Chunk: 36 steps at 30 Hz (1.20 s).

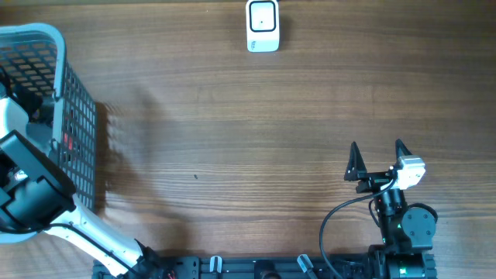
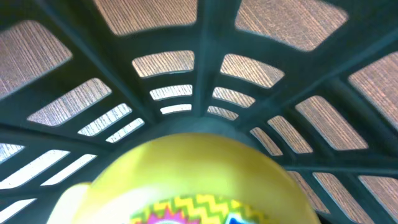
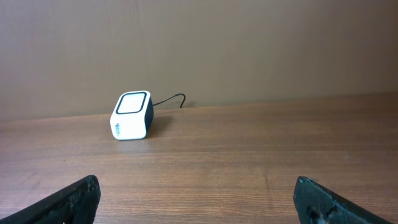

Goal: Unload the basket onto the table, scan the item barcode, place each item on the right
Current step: 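Lift the Mentos bottle out and carry it toward the white scanner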

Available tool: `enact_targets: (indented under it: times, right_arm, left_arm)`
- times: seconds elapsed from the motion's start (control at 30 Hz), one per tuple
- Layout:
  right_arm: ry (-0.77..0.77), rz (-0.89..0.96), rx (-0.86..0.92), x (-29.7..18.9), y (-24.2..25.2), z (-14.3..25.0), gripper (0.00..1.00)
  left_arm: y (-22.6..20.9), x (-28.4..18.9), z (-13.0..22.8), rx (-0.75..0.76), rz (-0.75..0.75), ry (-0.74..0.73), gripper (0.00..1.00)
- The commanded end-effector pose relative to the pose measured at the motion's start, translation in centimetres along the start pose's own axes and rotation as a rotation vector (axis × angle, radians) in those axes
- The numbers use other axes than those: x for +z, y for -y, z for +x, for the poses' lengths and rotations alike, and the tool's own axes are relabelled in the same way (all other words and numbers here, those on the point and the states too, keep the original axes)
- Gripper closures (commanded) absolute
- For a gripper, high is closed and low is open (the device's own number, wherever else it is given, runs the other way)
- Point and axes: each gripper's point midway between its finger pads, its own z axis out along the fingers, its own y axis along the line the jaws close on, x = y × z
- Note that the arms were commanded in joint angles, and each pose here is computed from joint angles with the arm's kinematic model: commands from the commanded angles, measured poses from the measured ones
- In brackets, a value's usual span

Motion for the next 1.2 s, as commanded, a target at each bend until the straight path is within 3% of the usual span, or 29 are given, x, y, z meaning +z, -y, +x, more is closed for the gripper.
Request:
enact_targets:
  times: [0.0,0.13,0.23,0.63,0.83,1.17]
  right_arm:
    - [0.005,0.006,0.016,0.0,0.1,-0.1,0.0]
    - [0.005,0.006,0.016,0.0,0.1,-0.1,0.0]
    - [0.005,0.006,0.016,0.0,0.1,-0.1,0.0]
    - [0.005,0.006,0.016,0.0,0.1,-0.1,0.0]
    - [0.005,0.006,0.016,0.0,0.1,-0.1,0.0]
    - [0.005,0.006,0.016,0.0,0.1,-0.1,0.0]
  left_arm:
    - [0.5,-3.4,-3.5,-0.017,0.027,0.092,0.45]
    - [0.4,-5.0,-4.3,-0.021,0.033,0.112,0.53]
    - [0.4,-6.4,-5.0,-0.024,0.038,0.128,0.49]
    - [-0.2,-14.4,-7.7,-0.04,0.066,0.218,0.49]
    - [-0.3,-21.2,-9.7,-0.054,0.116,0.326,0.48]
    - [3.7,-32.8,-10.4,-0.015,0.282,0.515,0.47]
